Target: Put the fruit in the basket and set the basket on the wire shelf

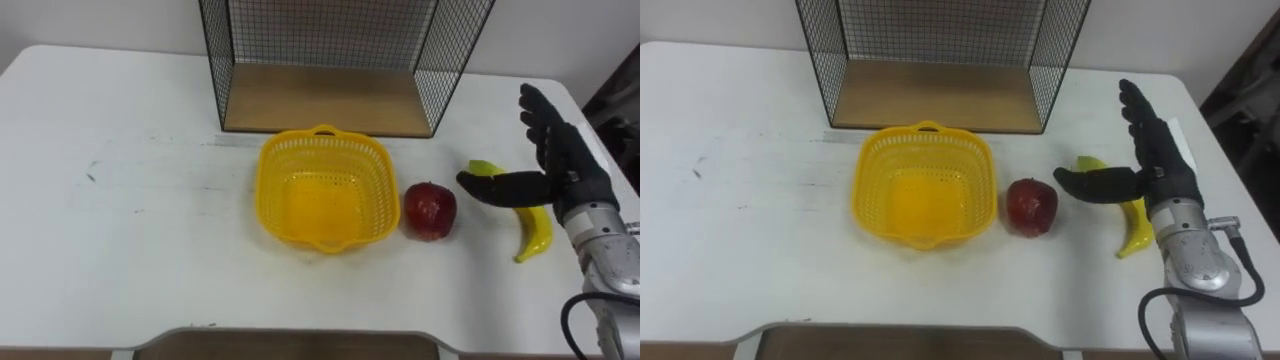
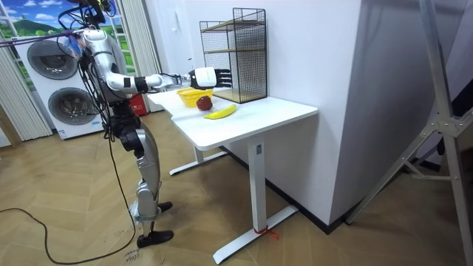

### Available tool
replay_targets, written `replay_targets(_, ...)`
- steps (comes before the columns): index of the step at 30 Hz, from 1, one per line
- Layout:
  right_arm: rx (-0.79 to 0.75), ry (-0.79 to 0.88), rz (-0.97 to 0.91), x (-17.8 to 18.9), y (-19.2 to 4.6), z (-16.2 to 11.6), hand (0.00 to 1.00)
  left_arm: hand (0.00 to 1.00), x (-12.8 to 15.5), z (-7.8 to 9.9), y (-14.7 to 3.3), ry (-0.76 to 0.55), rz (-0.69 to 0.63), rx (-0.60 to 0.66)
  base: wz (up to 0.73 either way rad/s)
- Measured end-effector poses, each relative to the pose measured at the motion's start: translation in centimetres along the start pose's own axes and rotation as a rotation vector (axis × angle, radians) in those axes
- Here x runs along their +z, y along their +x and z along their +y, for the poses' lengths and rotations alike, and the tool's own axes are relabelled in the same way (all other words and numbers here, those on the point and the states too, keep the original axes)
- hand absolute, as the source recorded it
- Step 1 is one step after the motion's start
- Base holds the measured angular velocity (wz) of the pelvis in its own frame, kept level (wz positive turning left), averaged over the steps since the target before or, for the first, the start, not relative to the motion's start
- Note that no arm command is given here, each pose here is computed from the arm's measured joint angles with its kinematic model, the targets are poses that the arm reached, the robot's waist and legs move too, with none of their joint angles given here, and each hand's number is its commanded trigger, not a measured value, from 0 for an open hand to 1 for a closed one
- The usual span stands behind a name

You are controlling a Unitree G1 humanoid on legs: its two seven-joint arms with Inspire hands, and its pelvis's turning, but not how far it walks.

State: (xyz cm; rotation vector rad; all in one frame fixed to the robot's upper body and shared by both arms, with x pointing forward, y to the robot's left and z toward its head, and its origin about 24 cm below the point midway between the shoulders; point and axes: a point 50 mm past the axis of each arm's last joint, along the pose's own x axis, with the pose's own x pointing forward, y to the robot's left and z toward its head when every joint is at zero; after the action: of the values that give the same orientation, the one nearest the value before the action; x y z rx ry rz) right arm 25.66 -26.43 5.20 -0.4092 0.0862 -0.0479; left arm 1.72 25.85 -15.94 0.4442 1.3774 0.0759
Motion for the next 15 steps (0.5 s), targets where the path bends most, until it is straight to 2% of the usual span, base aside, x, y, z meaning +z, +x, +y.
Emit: replay_targets(15,0.071,-0.006,-0.019,0.46,0.05,0.75,0.00,0.00,0.53,0.30,0.12,0.003,-0.012,-0.011,0.00)
